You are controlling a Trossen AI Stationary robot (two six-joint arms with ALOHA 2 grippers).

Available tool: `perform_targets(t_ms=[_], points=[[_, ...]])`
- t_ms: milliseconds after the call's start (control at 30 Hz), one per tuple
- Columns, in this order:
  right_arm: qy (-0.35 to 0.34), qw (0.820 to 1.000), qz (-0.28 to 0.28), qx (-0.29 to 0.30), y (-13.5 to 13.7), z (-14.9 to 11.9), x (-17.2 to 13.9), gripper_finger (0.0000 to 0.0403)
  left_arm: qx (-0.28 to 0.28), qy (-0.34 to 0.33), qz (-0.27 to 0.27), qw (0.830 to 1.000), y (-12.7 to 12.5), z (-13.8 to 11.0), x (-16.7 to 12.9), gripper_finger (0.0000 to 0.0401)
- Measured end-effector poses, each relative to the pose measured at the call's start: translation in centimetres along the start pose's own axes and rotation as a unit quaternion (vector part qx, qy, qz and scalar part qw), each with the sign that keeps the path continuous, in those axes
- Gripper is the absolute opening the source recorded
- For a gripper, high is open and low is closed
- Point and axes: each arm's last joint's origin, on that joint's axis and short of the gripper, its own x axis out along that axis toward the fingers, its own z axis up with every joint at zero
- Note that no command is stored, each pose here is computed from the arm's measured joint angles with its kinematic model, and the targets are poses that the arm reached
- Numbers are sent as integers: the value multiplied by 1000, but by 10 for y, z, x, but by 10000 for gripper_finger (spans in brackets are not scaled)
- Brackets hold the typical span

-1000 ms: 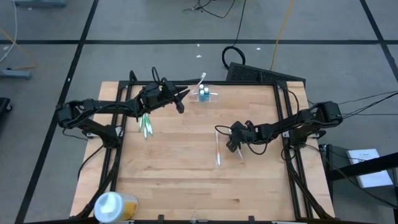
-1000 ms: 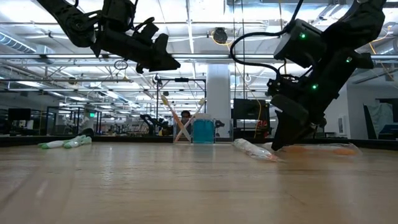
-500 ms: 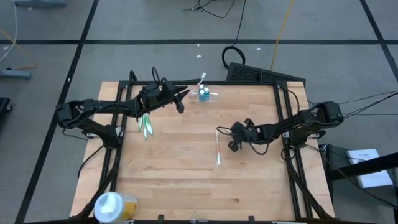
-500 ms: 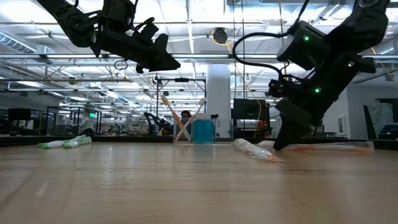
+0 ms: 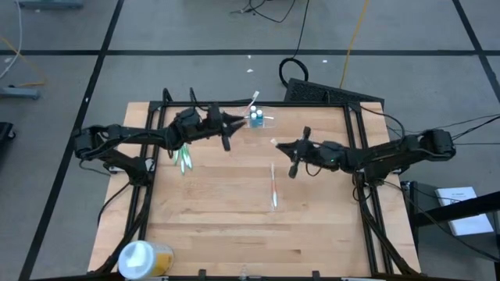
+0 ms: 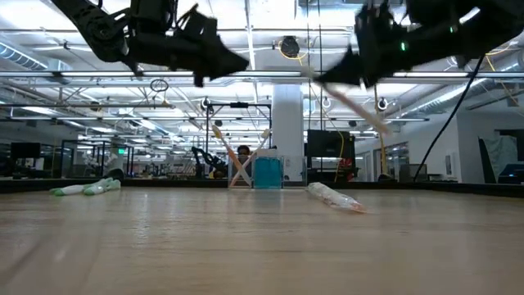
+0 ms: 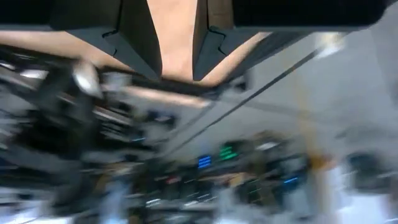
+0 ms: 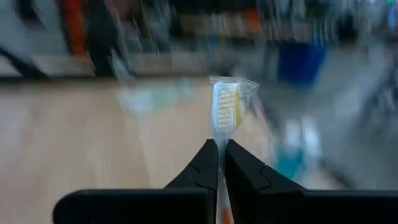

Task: Pick & Place toothbrushing station
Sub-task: Put the orange toothbrush into the transparent organizer

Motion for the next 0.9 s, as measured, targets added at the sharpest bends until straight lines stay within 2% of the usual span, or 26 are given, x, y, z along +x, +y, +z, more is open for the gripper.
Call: perform_targets(t_ms=[67,133,233,333,433,633,767,900], points=[[-54,998,32,-17,1,11,0,5,5,-33,-41,999,-10,1,4,97],[-91,993,66,-33,3,16,0,5,1,-72,-56,996,-20,1,9,97],[-110,990,78,-50,5,18,0,5,-9,-102,-75,992,-32,-3,16,103],[-109,989,79,-58,7,17,0,5,-18,-103,-107,989,-41,-2,26,128],[-116,988,78,-58,7,19,-1,5,-22,-91,-135,986,-52,-3,40,170],[-141,985,72,-70,6,23,-2,4,11,-64,-155,986,-69,-9,65,243],[-160,982,66,-81,6,27,-3,4,11,-73,-155,985,-70,-6,71,263],[-160,981,64,-88,6,27,-3,4,4,-83,-158,984,-71,0,73,265]])
